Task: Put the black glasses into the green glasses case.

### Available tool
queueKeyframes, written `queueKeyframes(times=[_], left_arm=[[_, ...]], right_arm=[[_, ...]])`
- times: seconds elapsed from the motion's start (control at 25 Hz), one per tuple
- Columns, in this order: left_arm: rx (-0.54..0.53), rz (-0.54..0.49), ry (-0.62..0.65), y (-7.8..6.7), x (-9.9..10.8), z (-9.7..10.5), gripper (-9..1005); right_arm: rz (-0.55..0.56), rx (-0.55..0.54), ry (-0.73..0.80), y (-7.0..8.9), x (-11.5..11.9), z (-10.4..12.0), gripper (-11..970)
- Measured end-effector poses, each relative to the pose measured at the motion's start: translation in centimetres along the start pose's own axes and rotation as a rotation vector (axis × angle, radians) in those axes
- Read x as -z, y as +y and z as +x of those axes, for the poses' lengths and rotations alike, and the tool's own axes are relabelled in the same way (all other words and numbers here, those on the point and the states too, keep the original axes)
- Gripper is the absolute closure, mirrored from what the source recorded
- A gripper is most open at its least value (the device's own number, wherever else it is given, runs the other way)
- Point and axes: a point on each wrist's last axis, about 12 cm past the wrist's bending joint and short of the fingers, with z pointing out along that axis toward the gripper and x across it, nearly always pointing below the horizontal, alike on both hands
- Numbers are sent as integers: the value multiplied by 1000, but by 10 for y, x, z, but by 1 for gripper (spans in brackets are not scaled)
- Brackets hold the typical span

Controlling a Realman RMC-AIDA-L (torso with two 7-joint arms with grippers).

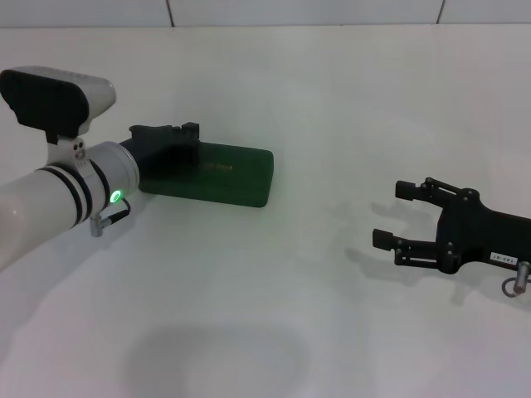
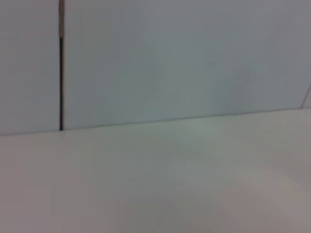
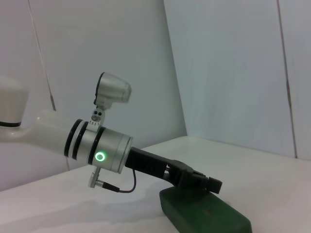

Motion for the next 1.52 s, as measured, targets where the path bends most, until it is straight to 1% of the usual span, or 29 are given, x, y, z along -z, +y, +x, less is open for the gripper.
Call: queueKeyframes(times=[0.16,0.24,0.32,0.4,0.48,0.56,0.64,0.68,0.76,0.88,1.0,1.08,1.2,1.28,1.32,1.36,1.52], left_arm=[[51,63,-33,-2,2,-7,896],[112,141,-55,-2,5,-17,895],[192,245,-53,1,10,-30,894],[287,349,-14,10,14,-44,894],[356,430,34,19,16,-56,893],[396,497,55,28,18,-65,893],[402,541,46,35,23,-68,892],[379,565,29,36,26,-69,892],[301,589,-20,35,31,-70,891],[216,579,-83,37,40,-65,890],[147,560,-125,42,50,-56,890],[63,554,-154,46,60,-50,889],[-40,545,-159,50,75,-36,683],[-135,567,-130,50,87,-24,597],[-135,567,-130,50,87,-24,554],[-211,603,-83,48,98,-10,511],[-288,610,-44,47,116,15,353]], right_arm=[[2,-1,-3,0,0,0,73],[2,-5,-3,-1,0,-1,73],[0,-8,-2,-1,0,-1,73],[-2,-9,0,-1,-1,-1,73],[-2,-9,0,-1,-1,-2,73],[-2,-9,0,-1,-1,-2,73],[-3,-9,1,-1,-1,-2,73],[-5,-8,0,-1,-1,-2,73],[-8,-9,-2,-1,-1,-2,73],[-13,-8,-5,0,0,-2,73],[-18,-4,-6,-1,3,-3,73],[-25,3,-8,-3,7,-5,73],[-36,29,-8,-5,14,-9,73],[-36,54,-4,-9,21,-12,73],[-36,63,-4,-11,24,-13,73],[-38,77,-7,-13,29,-16,73],[-59,132,-16,-18,45,-23,73]])
